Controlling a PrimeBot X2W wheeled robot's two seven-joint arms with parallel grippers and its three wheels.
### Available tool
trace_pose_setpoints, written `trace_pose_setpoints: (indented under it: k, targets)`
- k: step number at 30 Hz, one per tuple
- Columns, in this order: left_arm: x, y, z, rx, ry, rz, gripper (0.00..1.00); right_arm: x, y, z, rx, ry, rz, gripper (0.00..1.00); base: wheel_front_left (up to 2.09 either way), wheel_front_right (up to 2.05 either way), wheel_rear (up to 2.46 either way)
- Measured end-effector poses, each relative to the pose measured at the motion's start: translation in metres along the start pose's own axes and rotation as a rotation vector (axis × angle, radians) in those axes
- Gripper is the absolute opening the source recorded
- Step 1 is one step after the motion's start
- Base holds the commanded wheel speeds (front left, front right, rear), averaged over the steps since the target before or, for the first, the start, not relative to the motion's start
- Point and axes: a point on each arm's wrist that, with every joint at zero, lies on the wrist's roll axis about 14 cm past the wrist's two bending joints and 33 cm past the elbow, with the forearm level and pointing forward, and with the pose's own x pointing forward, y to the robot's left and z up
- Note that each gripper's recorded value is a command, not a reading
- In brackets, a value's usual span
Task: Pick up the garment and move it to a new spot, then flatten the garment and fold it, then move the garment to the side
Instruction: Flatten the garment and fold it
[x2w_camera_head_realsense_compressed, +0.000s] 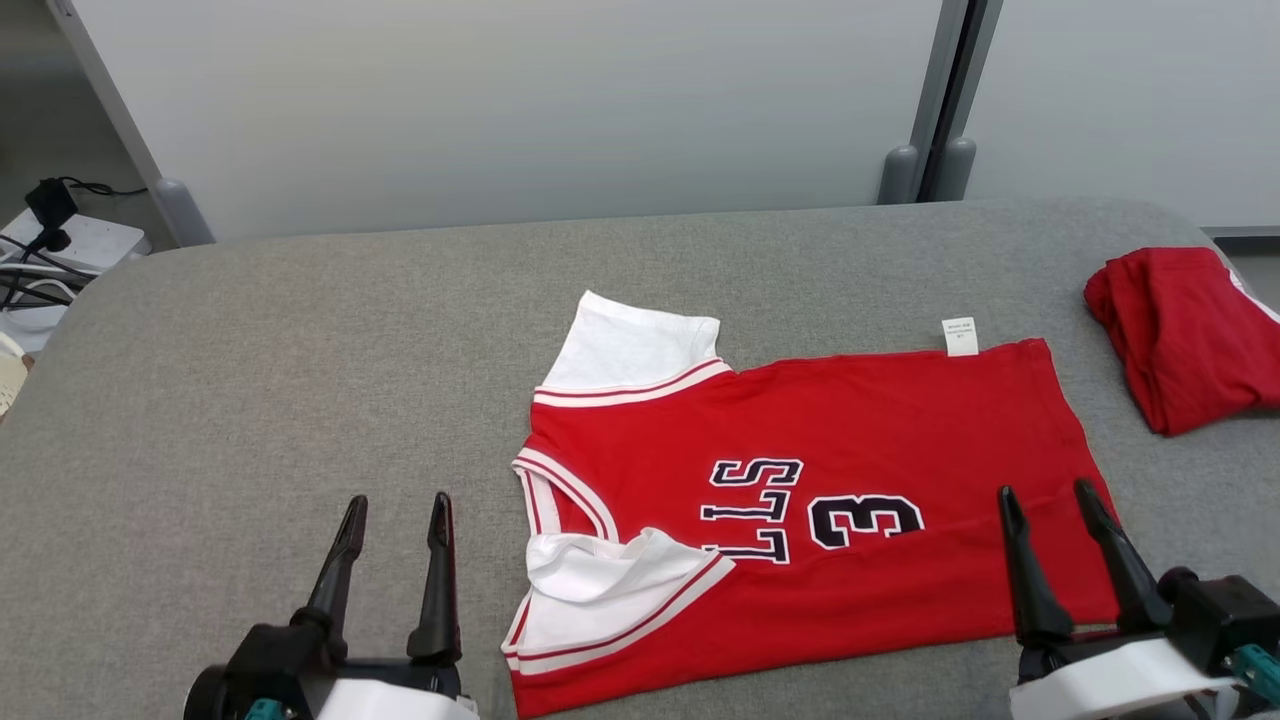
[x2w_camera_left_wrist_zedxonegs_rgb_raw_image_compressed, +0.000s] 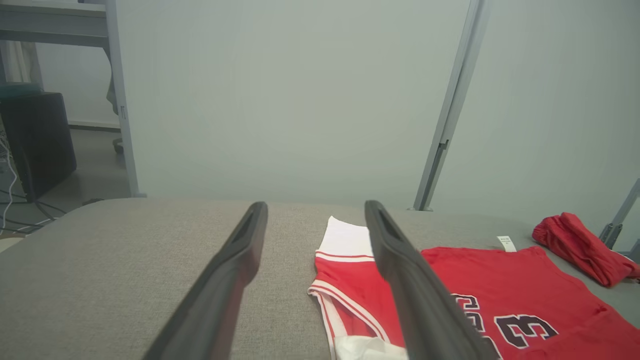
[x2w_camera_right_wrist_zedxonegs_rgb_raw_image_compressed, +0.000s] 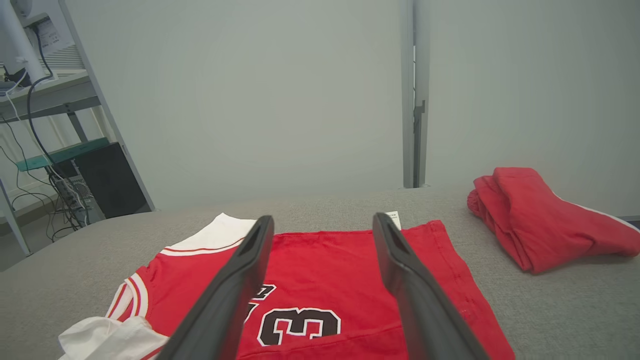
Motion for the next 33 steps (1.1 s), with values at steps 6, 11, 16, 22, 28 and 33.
trace_pose_setpoints:
  k: [6,11,16,22,28,33]
  targets:
    - [-0.012,0.002,-0.012,0.021,0.038,-0.007,1.00,-0.015,-0.008,-0.003,0.009,0.006,-0.040,1.00,0.00,0.00,0.00]
    - [-0.012,0.001,-0.014,0.031,0.043,-0.022,1.00,-0.018,-0.011,-0.002,0.007,0.003,-0.053,1.00,0.00,0.00,0.00]
    - [-0.011,-0.001,-0.020,0.027,0.059,-0.031,1.00,-0.019,-0.015,-0.003,0.003,0.006,-0.064,1.00,0.00,0.00,0.00]
    - [-0.001,-0.005,-0.032,0.000,0.094,-0.041,1.00,-0.018,-0.019,-0.010,0.008,0.031,-0.078,1.00,0.00,0.00,0.00]
    - [0.038,-0.021,-0.046,-0.043,0.124,-0.099,1.00,-0.004,-0.024,-0.016,0.018,0.045,-0.087,1.00,0.00,0.00,0.00]
    - [0.091,-0.040,-0.061,-0.082,0.175,-0.164,1.00,0.017,-0.029,-0.019,0.013,0.047,-0.085,1.00,0.00,0.00,0.00]
